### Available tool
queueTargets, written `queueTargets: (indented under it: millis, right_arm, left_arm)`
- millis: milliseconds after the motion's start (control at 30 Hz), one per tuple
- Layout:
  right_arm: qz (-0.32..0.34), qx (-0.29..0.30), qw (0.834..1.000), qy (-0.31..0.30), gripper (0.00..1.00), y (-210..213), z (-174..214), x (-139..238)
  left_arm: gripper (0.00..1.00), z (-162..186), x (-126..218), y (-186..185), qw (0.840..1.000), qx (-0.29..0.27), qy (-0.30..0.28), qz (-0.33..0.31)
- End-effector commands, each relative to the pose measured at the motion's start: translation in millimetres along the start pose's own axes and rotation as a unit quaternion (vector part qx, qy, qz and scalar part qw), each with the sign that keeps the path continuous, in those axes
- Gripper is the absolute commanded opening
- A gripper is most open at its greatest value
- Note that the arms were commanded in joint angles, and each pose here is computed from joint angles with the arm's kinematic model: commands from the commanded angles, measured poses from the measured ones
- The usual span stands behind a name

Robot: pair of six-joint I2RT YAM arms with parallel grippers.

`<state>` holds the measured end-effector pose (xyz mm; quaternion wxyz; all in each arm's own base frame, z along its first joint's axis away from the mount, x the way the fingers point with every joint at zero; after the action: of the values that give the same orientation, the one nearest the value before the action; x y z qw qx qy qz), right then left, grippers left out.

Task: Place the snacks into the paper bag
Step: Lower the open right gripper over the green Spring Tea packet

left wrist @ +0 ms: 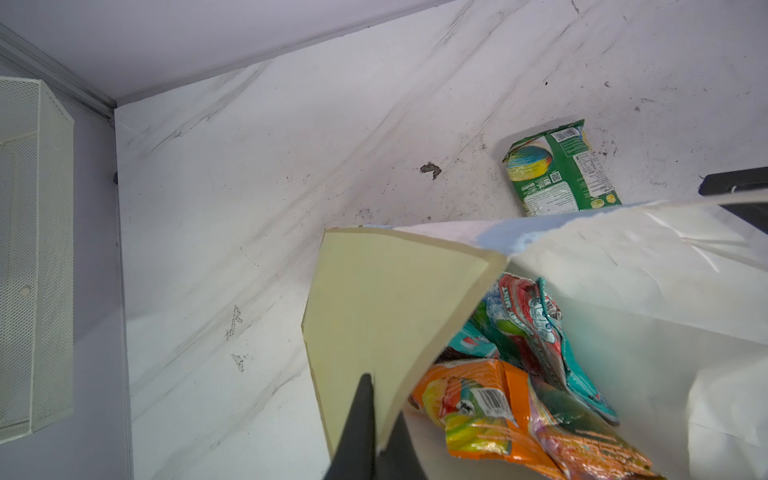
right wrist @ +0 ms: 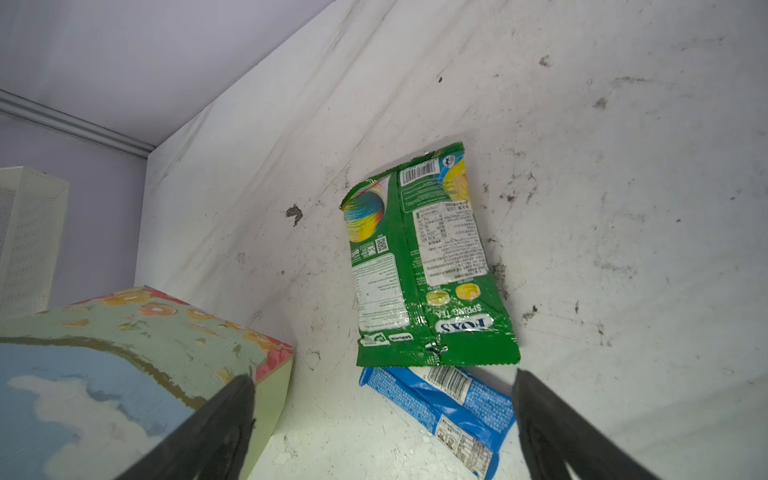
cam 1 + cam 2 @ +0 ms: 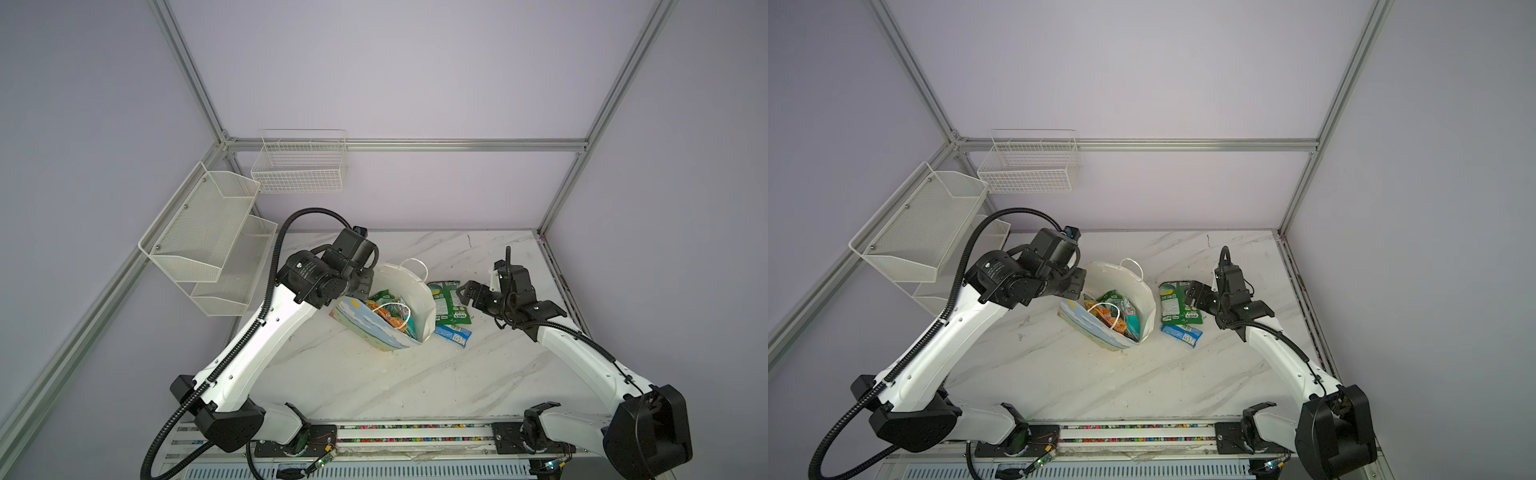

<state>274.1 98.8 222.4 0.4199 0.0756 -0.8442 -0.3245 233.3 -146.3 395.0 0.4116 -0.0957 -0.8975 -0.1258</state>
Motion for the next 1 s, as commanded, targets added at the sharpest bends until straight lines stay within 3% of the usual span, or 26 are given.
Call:
queueTargets:
  millis: [0,967]
  right_arm:
    - [-0.025,-0.016,1.0,0.008,0.97,-6,-2,-5]
    - [-0.031,-0.113,0.99,0.077,0.96,-84,18,-55]
  left_arm:
    - [0.0,-15,21,7,0.998,0.025,-0.055,-0.003]
    - [0.0,-14,20,6,0.998,0.023,-0.054,-0.003]
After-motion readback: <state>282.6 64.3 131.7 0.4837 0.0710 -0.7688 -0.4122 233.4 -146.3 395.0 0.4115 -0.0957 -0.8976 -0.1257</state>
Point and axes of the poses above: each gripper's point midway between its finger pads, its own x axis back along the fingers, its own y axis along the line the jaws close on, z = x × y, the point moved 9 cm from there along x, back along the fingers, and after that the axes turned 6 degrees about -x, right-handed, at the moved point
